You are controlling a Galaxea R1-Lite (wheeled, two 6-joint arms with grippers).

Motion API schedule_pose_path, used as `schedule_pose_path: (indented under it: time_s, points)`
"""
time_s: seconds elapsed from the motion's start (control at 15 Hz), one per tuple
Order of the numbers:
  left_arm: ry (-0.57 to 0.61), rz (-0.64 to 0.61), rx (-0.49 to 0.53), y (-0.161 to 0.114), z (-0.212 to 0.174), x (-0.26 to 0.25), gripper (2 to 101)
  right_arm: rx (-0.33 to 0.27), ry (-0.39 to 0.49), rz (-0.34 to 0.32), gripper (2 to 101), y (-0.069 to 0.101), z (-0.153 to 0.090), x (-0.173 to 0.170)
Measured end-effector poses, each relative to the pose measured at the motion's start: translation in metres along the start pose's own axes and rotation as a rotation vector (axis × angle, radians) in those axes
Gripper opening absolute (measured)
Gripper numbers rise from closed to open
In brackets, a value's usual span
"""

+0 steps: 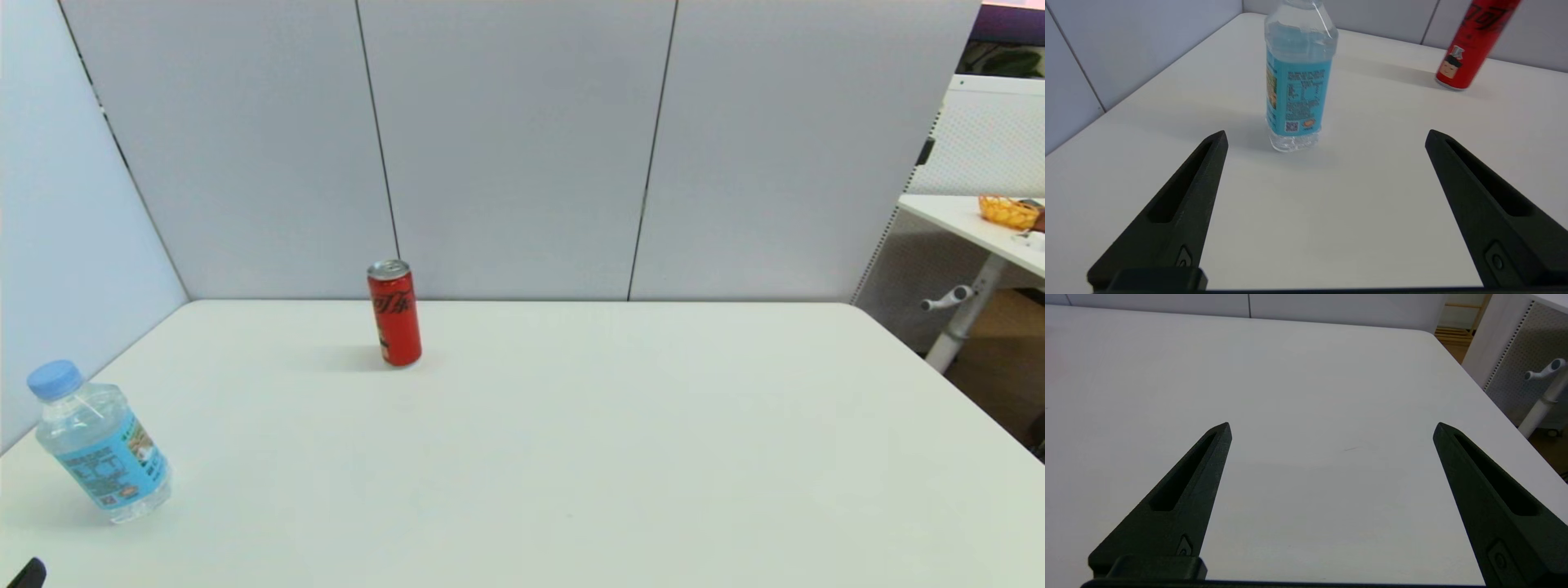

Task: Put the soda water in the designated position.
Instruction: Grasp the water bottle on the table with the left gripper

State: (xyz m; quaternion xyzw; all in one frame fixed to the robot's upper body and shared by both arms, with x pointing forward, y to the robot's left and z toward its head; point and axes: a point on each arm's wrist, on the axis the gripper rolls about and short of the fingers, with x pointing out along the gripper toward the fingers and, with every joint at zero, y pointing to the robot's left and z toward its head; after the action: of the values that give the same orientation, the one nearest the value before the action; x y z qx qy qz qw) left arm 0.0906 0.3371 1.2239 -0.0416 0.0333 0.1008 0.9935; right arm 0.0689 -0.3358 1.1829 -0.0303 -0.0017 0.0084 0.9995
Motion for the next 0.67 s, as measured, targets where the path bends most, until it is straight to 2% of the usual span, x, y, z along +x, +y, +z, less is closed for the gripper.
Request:
schedule_pose_path:
  time_s: [0.33, 0.67]
  points:
    - [0.078, 0.070, 0.000, -0.008, 0.028, 0.055, 97.8, 0.000, 0.000, -0.001, 97.7, 0.000, 0.000, 0.000]
    - [0.144, 0.107, -0.002, -0.011, 0.029, 0.106, 97.8, 0.000, 0.000, 0.000, 97.7, 0.000, 0.000, 0.000]
